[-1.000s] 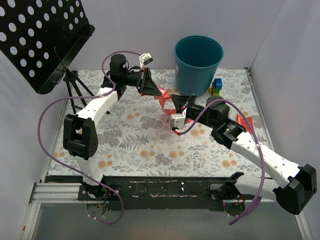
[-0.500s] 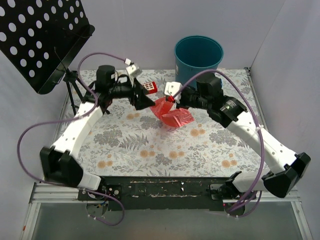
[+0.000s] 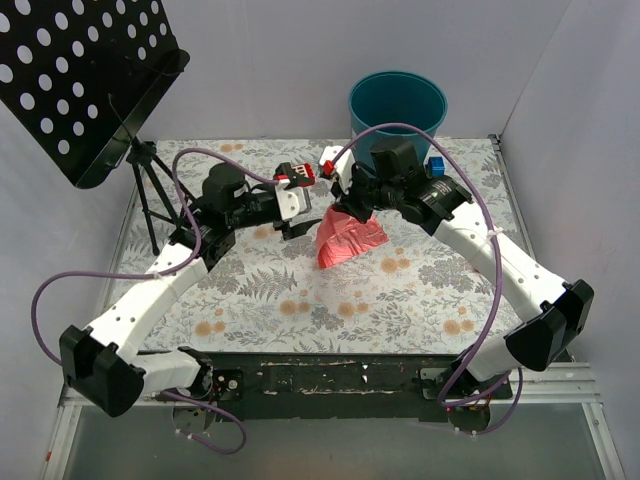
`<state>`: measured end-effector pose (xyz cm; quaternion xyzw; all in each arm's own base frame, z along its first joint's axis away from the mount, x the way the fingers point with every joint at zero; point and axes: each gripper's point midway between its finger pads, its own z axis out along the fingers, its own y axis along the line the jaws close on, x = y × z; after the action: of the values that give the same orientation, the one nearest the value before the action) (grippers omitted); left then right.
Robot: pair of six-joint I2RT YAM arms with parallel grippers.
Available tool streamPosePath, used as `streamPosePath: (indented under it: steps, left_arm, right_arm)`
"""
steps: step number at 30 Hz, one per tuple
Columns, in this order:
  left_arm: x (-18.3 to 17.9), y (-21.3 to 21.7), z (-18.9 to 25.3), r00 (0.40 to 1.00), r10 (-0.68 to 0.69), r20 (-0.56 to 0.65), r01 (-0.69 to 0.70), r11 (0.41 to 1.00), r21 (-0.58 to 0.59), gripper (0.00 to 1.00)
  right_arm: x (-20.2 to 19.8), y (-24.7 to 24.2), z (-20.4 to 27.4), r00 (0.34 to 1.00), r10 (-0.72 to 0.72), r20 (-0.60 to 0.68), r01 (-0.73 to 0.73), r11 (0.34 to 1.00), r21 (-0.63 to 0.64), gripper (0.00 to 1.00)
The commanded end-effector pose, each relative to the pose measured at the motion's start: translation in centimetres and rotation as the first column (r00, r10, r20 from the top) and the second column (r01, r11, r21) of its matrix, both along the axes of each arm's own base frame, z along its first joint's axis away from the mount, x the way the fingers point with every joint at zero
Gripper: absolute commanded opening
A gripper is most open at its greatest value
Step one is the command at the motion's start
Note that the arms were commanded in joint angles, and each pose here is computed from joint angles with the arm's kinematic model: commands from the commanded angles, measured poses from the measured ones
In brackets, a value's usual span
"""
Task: Put the trash bags into the trash bin
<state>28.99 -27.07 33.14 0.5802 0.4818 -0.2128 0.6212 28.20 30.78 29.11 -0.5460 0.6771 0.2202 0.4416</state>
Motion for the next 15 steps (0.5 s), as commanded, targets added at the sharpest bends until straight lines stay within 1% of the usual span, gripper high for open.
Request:
streamPosePath:
  steps: [1, 3, 5, 8, 9, 13, 15]
  left_arm:
    - [0.7, -1.0, 0.0, 1.0, 0.006, 0.015, -0.007, 0.999, 0.042, 0.77]
    - [0.9, -1.6, 0.2, 0.999, 0.037, -0.016, -0.036, 0.999, 0.035, 0.74]
    - [0.8, -1.8, 1.1, 0.997, 0.061, -0.046, -0.06, 0.998, 0.002, 0.73]
    - [-0.1, -1.7, 2.7, 0.992, 0.092, -0.081, -0.098, 0.993, -0.066, 0.75]
    - [-0.5, -1.6, 2.7, 0.992, 0.094, -0.08, -0.1, 0.993, -0.069, 0.75]
    - [-1.7, -1.8, 2.8, 0.994, 0.091, -0.059, -0.095, 0.993, -0.071, 0.79]
    - [-1.0, -2.0, 2.4, 0.989, 0.131, -0.063, -0.135, 0.989, -0.058, 0.8]
  right_arm:
    - [0.4, 0.1, 3.3, 0.999, -0.052, 0.012, 0.051, 0.996, 0.077, 0.01]
    - [1.0, -0.1, 3.5, 0.994, -0.107, 0.008, 0.106, 0.99, 0.092, 0.01]
    - [2.0, -0.7, 3.6, 0.982, -0.19, 0.001, 0.189, 0.977, 0.099, 0.01]
    - [3.3, -1.3, 3.9, 0.957, -0.289, -0.015, 0.289, 0.951, 0.113, 0.01]
    - [3.6, -1.5, 4.0, 0.948, -0.317, -0.025, 0.318, 0.941, 0.114, 0.01]
    - [4.5, -1.9, 4.1, 0.92, -0.389, -0.046, 0.392, 0.912, 0.125, 0.01]
    - [4.4, -1.7, 4.1, 0.923, -0.381, -0.056, 0.385, 0.914, 0.129, 0.01]
